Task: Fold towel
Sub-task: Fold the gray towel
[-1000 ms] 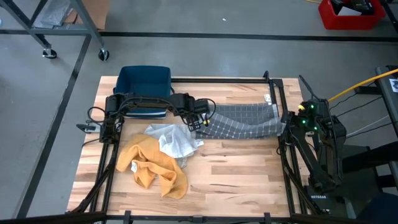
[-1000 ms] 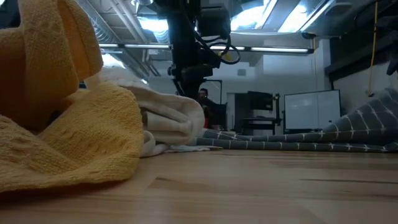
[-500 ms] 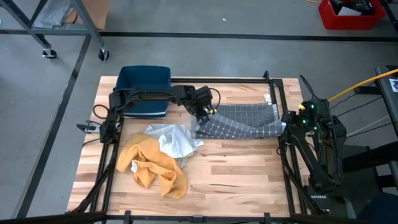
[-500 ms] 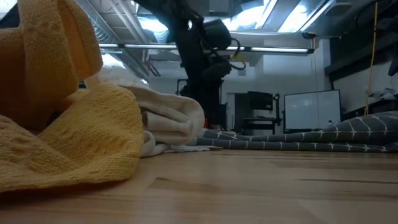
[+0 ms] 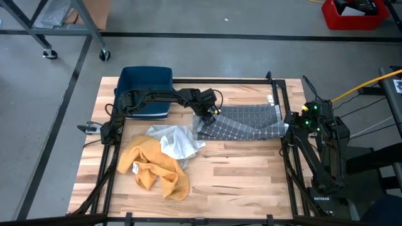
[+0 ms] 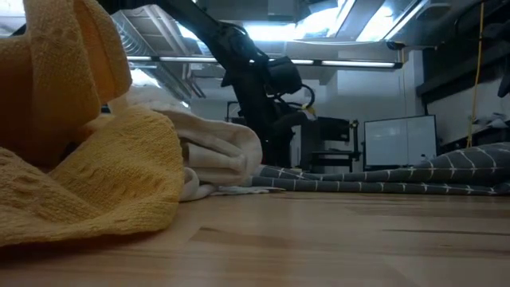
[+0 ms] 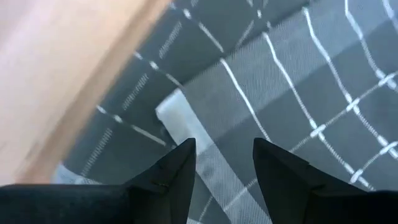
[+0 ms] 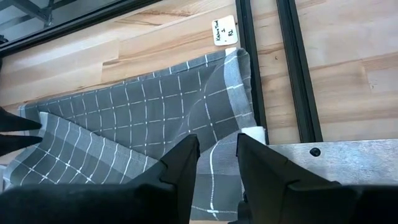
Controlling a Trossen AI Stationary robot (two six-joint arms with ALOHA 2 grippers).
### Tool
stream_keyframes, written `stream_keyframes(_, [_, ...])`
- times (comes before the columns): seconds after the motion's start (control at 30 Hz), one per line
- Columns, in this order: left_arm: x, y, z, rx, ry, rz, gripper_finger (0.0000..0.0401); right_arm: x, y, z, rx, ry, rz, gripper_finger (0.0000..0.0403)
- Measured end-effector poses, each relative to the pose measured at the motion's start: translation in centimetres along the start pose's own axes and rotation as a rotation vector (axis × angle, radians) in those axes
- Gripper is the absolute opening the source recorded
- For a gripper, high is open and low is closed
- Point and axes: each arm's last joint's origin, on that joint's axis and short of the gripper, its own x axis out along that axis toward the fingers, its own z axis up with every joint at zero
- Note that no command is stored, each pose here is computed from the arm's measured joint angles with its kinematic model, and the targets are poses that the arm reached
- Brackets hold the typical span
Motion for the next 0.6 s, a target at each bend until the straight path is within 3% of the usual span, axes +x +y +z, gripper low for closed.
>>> stream_keyframes(0.2, [0.0, 1.0, 0.4, -0.05, -0.035, 0.076, 0.0153, 0.0, 0.0, 0.0, -0.022, 0.005, 0.008, 0.0121])
stream_keyframes(0.6, [0.2, 1.5, 0.5, -0.058, -0.035, 0.067, 0.0153, 0.0, 0.0, 0.0, -0.022, 0.007, 0.009, 0.0121])
